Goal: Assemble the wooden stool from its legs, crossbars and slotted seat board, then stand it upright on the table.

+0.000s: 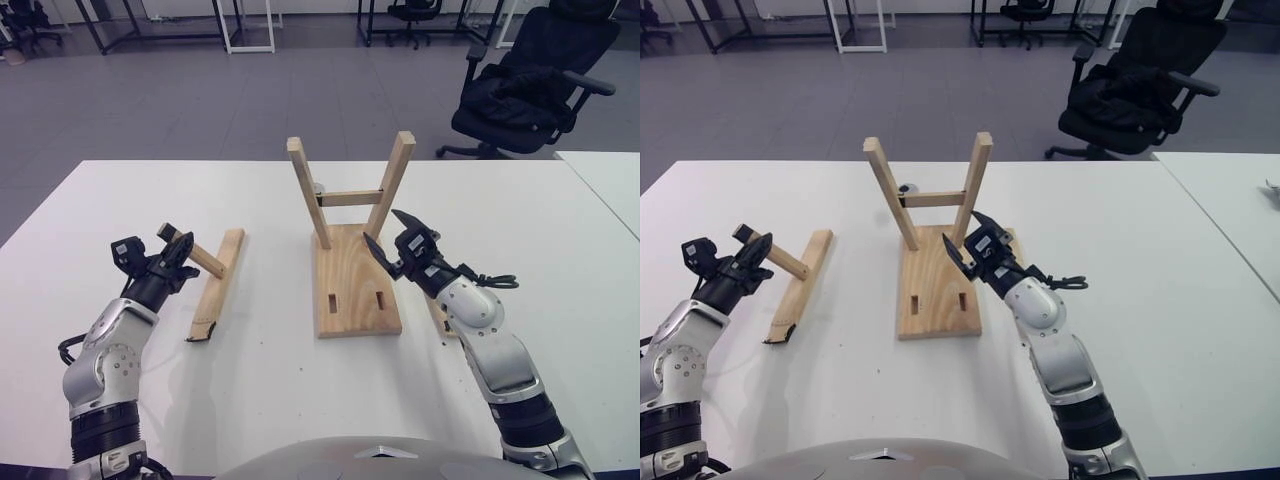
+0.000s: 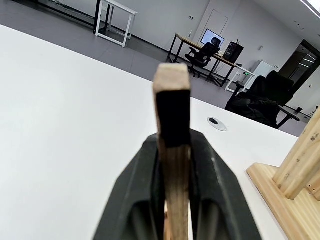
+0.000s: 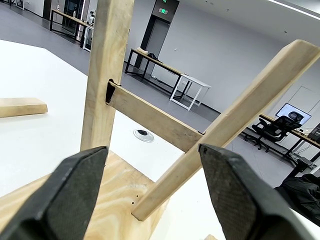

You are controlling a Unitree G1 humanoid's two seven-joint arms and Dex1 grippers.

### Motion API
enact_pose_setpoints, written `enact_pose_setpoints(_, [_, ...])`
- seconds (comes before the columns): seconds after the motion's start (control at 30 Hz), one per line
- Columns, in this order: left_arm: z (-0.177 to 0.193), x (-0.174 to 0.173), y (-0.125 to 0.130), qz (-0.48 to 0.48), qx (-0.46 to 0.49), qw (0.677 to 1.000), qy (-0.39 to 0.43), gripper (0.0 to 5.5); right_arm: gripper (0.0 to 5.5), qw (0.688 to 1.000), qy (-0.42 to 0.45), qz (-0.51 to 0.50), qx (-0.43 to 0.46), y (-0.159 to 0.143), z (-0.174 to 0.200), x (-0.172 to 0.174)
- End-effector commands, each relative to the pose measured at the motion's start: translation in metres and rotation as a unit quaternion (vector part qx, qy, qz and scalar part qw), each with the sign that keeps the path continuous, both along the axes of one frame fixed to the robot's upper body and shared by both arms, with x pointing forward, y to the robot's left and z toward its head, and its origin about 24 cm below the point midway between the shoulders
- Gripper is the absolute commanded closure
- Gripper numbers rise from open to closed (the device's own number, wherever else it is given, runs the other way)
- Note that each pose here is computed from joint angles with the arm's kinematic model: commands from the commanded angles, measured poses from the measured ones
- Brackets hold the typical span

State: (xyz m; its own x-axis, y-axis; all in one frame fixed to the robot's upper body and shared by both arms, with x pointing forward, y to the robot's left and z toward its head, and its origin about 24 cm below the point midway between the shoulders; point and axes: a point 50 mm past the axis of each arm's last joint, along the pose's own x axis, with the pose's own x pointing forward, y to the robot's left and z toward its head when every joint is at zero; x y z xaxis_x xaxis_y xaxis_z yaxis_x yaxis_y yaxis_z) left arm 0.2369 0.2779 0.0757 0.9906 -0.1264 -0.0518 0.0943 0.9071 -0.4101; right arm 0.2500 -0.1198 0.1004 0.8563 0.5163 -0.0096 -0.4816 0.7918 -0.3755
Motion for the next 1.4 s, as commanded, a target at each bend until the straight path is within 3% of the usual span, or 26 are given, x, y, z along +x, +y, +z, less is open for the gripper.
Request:
enact_pose_setpoints(0.03, [-0.007, 0.0, 0.004, 0.014, 0.011, 1.0, 0.016, 5.1, 2.12, 1.0, -0.002, 0.002, -0.008, 0.0, 0.0, 0.0])
enact_pose_setpoints(0.23, [-0.013, -0.001, 0.01, 0.025, 0.03, 0.999, 0.025, 5.1, 2.12, 1.0, -0.007, 0.009, -0.025, 0.0, -0.001, -0.001])
enact_pose_setpoints(0.43, [-0.031, -0.009, -0.004, -0.003, 0.095, 0.992, 0.086, 5.1, 2.12, 0.998, -0.019, 0.02, -0.062, 0.002, -0.002, -0.002])
enact_pose_setpoints(0.6, [-0.055, -0.023, -0.023, -0.044, 0.182, 0.972, 0.143, 5.1, 2.12, 0.995, -0.03, 0.03, -0.095, 0.005, -0.006, -0.004])
enact_pose_setpoints(0.73, [-0.077, -0.033, -0.014, -0.028, 0.216, 0.959, 0.184, 5.1, 2.12, 0.992, -0.036, 0.033, -0.112, 0.004, -0.008, -0.004])
enact_pose_setpoints(1.03, [-0.094, -0.043, -0.02, -0.06, 0.307, 0.921, 0.23, 5.1, 2.12, 0.989, -0.044, 0.038, -0.137, 0.005, -0.009, -0.005])
enact_pose_setpoints(1.2, [-0.103, -0.048, -0.029, -0.056, 0.297, 0.924, 0.235, 5.1, 2.12, 0.987, -0.051, 0.04, -0.15, 0.005, -0.009, -0.002])
enact_pose_setpoints(1.4, [-0.079, -0.035, -0.002, -0.002, 0.111, 0.971, 0.211, 5.1, 2.12, 0.985, -0.052, 0.042, -0.162, 0.004, -0.01, -0.001])
